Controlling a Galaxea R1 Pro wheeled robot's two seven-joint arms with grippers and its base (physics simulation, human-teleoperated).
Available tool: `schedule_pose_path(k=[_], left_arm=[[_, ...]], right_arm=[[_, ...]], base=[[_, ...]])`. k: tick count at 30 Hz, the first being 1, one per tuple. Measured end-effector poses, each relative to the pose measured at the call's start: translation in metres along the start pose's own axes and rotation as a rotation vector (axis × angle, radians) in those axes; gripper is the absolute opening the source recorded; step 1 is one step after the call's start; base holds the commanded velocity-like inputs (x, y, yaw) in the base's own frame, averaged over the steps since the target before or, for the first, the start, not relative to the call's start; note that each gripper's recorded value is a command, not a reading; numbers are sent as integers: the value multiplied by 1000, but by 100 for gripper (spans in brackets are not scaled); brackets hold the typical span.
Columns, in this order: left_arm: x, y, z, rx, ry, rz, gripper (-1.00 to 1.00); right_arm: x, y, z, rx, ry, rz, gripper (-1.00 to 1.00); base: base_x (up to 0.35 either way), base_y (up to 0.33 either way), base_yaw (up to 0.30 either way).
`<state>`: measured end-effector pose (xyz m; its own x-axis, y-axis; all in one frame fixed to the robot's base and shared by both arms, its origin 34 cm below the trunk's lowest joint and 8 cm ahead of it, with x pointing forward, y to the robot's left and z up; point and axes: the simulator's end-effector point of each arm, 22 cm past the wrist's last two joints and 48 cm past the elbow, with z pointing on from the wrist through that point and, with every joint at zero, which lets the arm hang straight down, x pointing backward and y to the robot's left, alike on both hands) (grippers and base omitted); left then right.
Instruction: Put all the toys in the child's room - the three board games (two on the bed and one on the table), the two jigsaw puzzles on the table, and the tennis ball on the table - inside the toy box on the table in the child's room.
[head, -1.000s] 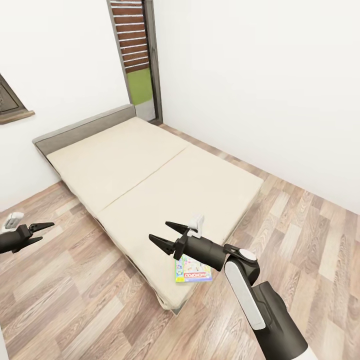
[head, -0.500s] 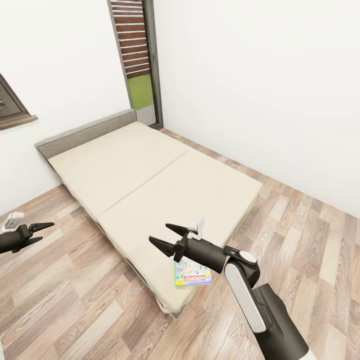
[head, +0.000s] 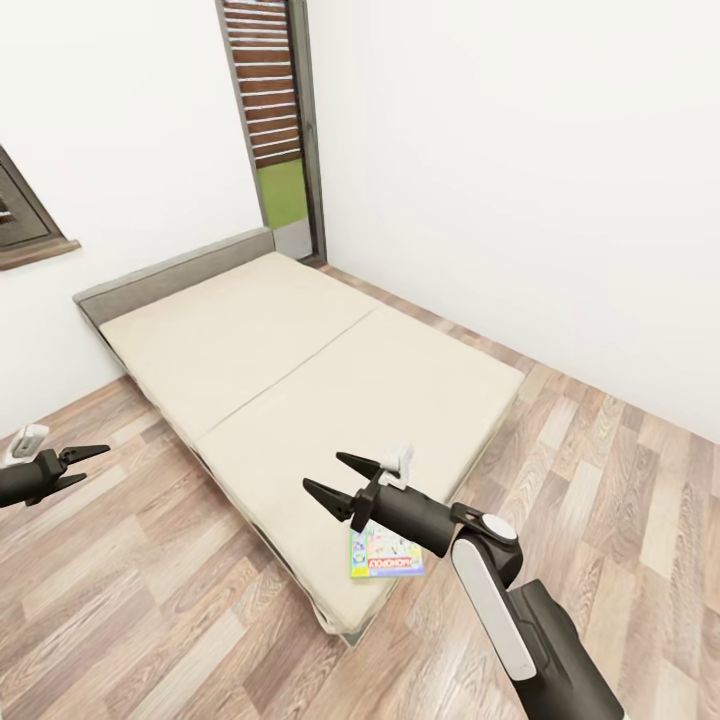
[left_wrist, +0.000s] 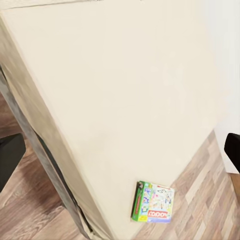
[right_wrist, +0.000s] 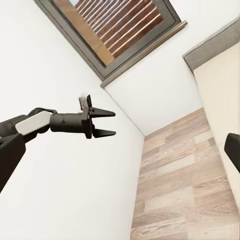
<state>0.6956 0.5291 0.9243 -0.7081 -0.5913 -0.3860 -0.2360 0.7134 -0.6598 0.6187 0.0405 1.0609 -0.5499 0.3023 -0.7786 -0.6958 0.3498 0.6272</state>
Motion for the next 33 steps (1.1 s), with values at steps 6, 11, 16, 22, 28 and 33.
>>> schedule_pose_path(k=[6,11,16,22,28,33], left_arm=[[0,-5,0,9,-3,2,100],[-2,-9,-3,15,-8,5,100],[-4,-12,-5,20,-15,8,100],[-7,-16,-9,26,-22,12,100],[-9,-20,-11,32,-28,15,100],[-11,-24,-14,37,-33,18,100]], right_arm=[[-4,4,0,-3,-6,-11,100],[-7,6,-1,-5,-10,-18,100],[-11,10,-1,-8,-14,-26,100],[-14,14,-1,-12,-17,-36,100],[-18,17,-2,-15,-20,-45,100],[-21,20,-2,-17,-23,-52,100]], base=[[0,0,0],[0,0,0],[0,0,0],[0,0,0],[0,0,0],[0,0,0]])
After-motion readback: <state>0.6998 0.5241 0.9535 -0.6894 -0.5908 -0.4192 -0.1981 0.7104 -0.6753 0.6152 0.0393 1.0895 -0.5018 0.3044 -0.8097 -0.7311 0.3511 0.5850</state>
